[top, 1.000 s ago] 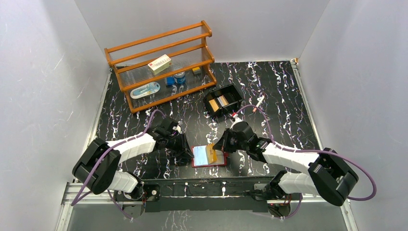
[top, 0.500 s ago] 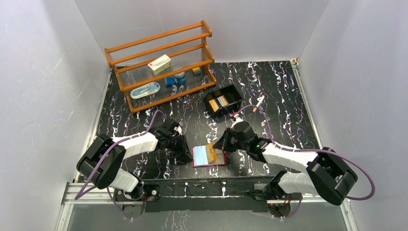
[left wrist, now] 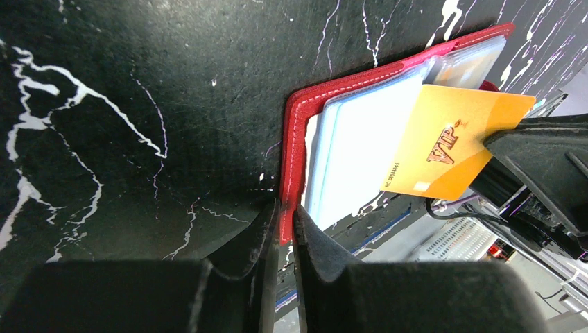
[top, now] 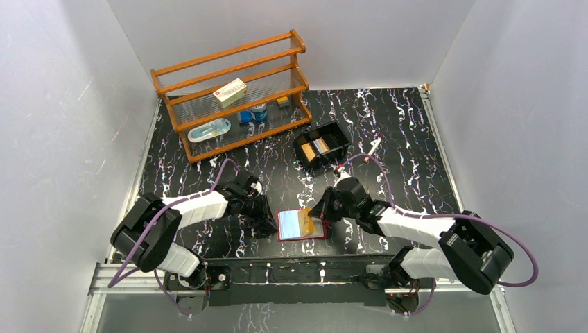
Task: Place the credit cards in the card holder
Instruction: Insert the credit card into the card slot.
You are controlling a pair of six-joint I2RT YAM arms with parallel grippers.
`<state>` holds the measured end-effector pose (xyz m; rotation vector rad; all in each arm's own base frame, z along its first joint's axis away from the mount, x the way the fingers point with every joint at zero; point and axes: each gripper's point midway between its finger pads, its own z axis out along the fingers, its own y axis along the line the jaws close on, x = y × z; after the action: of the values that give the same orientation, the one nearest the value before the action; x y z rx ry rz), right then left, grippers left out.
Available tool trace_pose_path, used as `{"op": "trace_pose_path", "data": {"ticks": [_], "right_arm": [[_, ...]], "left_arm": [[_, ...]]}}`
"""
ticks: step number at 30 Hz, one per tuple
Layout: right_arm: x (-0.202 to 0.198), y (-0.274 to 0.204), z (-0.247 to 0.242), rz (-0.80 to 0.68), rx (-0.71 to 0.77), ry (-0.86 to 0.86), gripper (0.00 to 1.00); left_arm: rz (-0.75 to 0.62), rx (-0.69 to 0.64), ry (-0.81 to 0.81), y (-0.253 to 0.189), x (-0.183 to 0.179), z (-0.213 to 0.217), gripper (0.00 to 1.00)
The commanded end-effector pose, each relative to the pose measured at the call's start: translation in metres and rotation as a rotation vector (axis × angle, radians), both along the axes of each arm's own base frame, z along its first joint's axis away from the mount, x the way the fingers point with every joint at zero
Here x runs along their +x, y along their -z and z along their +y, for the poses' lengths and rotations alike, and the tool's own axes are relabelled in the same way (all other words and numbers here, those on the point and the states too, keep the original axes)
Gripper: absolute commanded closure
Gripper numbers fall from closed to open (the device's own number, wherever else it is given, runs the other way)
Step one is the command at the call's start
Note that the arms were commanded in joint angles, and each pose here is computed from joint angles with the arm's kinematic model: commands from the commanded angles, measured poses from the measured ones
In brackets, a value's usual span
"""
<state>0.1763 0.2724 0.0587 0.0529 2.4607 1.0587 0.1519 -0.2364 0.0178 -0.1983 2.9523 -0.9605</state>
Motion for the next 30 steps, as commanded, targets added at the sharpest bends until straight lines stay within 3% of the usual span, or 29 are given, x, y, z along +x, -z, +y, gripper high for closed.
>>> {"op": "trace_pose_path", "data": {"ticks": [1, 17, 30], "right_arm": [[0.007, -0.004, 0.004, -0.027, 0.039, 0.012, 1.00], [-0.001, 0.010, 0.005, 0.003, 0.108, 0.028, 1.00], [0.015, 0.011, 0.001, -0.153, 0.052, -0.004, 1.00]], "left_arm": [[0.024, 0.034, 0.000, 0.006, -0.005, 0.005, 0.88], [0.032, 0.033, -0.005, 0.007, -0.007, 0.006, 0.88], [0.049, 0.045, -0.006, 0.014, -0.012, 0.009, 0.88]]}}
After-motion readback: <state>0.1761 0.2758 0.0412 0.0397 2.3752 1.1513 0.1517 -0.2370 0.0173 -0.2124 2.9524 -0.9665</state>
